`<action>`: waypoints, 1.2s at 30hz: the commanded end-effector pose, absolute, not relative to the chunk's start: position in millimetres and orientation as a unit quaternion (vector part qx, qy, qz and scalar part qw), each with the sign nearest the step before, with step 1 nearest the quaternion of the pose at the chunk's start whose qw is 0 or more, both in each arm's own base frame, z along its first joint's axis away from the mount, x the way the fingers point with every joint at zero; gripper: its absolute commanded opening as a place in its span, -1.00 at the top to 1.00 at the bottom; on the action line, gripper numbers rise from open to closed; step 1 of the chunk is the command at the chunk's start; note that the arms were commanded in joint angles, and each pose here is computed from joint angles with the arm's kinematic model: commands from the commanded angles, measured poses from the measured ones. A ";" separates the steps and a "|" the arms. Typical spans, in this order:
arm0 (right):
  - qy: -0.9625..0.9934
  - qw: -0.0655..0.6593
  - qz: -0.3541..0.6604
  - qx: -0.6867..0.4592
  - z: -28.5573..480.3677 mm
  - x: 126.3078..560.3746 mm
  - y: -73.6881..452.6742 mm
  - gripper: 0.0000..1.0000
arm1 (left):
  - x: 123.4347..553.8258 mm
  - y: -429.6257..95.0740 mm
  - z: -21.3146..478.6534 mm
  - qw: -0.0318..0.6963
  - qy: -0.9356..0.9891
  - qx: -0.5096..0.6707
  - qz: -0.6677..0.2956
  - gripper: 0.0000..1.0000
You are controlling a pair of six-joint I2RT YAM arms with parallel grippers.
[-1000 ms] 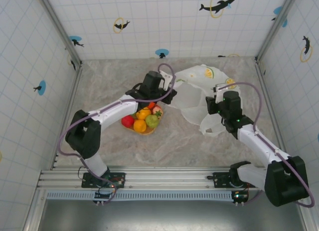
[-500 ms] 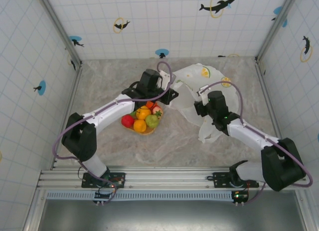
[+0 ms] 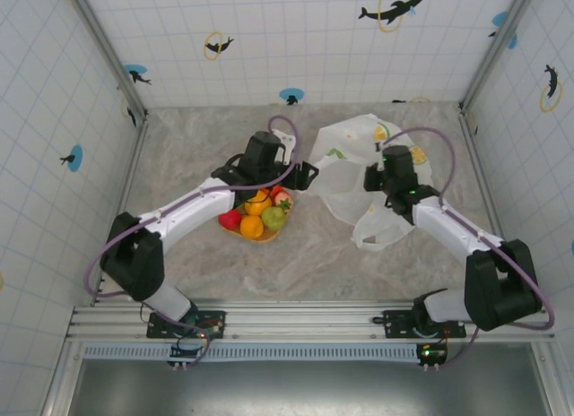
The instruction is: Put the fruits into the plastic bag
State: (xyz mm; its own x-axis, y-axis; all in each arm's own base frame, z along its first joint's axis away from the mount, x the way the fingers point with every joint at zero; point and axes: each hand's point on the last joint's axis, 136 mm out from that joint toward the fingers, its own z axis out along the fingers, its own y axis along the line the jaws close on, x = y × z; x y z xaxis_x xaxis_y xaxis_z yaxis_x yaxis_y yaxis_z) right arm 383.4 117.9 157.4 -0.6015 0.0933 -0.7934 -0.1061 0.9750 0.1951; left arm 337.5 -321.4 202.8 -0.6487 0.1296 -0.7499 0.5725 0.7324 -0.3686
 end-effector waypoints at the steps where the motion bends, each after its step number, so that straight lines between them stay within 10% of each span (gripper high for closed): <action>1: 0.870 0.408 0.256 0.107 175.1 374.2 126.8 1.00 | 333.3 -300.1 249.0 0.440 0.824 0.150 -0.324 -0.85; 14: 0.817 0.388 0.376 0.200 210.3 383.0 120.1 1.00 | 261.3 -290.0 193.5 0.403 0.825 0.095 -0.385 -0.86; 36: 0.775 0.382 0.452 0.224 233.4 350.4 78.1 1.00 | 315.5 -395.2 157.0 0.396 0.834 0.151 -0.353 -0.79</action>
